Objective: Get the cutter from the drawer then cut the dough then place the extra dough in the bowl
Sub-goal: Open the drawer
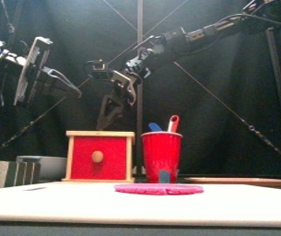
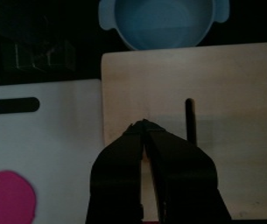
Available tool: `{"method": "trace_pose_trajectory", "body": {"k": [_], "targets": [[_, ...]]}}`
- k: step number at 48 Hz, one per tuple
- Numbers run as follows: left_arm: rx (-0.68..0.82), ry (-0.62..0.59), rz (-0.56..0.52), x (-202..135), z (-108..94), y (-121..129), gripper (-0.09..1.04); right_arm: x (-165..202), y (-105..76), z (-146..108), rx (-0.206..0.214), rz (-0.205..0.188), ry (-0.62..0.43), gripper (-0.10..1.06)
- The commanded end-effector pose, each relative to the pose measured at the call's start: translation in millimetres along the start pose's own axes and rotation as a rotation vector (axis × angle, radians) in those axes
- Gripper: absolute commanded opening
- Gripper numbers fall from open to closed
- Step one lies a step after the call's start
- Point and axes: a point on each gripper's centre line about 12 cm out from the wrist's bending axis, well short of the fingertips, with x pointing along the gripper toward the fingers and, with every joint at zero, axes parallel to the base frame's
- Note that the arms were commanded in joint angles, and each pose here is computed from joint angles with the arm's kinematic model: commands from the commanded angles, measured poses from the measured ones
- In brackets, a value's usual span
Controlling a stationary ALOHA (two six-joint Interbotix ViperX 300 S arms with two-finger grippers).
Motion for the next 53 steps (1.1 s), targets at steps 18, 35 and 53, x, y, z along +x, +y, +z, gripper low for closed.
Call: {"method": "trace_pose_trajectory", "body": {"k": [18, 35, 53], "targets": [[-0.175, 0.076, 0.033, 12, -32, -5, -0.02, -3, -6.5, -10, -0.021, -0.034, 0.025, 0.03], [-0.283, 0.132, 0.071, 43, -76, -32, 0.08, -2, -4.3, -10, -0.043, -0.043, 0.037, 0.03], [-0.5, 0.084, 0.226, 49, -94, -8, 0.6, -3, -3.3, -9, -0.046, -0.039, 0.045, 0.03]]}}
